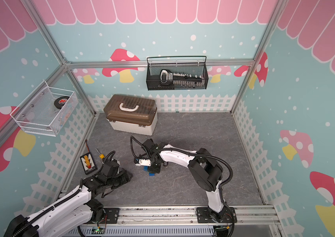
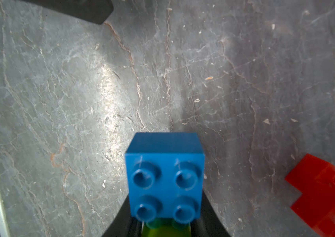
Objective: Assemble the letter y with lego
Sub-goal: Assemble the lego brick with the lego brick.
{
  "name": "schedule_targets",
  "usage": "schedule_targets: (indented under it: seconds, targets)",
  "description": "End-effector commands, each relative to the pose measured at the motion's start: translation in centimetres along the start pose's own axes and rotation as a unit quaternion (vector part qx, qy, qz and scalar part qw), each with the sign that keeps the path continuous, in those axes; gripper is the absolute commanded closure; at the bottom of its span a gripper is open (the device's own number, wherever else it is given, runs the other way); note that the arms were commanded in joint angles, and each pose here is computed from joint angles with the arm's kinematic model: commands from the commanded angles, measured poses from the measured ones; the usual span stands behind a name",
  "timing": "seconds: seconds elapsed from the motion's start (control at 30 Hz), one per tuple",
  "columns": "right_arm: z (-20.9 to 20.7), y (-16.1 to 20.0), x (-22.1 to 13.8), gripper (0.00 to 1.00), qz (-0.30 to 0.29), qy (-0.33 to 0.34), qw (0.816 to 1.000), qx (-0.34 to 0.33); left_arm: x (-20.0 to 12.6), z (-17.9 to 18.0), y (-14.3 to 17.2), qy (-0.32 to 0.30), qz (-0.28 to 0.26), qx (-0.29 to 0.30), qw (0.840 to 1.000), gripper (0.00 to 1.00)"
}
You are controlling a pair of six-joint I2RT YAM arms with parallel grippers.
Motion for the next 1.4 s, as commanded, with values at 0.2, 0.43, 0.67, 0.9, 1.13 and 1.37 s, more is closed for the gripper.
schedule_targets:
  seconds: [0.2, 0.43, 0.67, 0.9, 1.13, 1.37]
  targets:
    - [-0.1, 0.0, 0.8, 0.76, 0.022, -0.007, 0.998, -0.055, 0.4, 0.6, 0.5, -0.008, 0.012, -0.011, 1.0, 0.38]
    - [0.6, 0.1, 1.0, 0.76, 0.035, -0.009, 0.996, -0.078, 0.5, 0.8, 0.6, -0.013, 0.014, -0.012, 1.0, 0.38]
    - [0.9, -0.1, 1.2, 0.77, 0.048, 0.01, 0.994, -0.095, 0.5, 1.0, 0.7, -0.014, 0.015, -0.013, 1.0, 0.38]
    - [0.7, -1.2, -0.8, 0.77, 0.028, 0.031, 0.994, -0.1, 0.4, 1.2, 0.7, -0.013, 0.013, -0.016, 1.0, 0.38]
    - [1.6, -1.5, -1.2, 0.76, 0.019, 0.015, 0.994, -0.105, 0.4, 1.3, 0.8, -0.013, 0.013, -0.018, 1.0, 0.38]
    - [2.2, -0.9, -0.1, 0.77, 0.04, 0.003, 0.993, -0.109, 0.3, 1.3, 0.9, -0.012, 0.01, -0.02, 1.0, 0.38]
Point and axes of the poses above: each gripper's point midway between its finger pads, its own x axis out along the fingers, its own z axis along the line the jaws close on, y = z × x, the point moved 9 cm from there along -x, back along the fingers, and after that the axes turned 12 degrees about x, right-handed, at the moved point
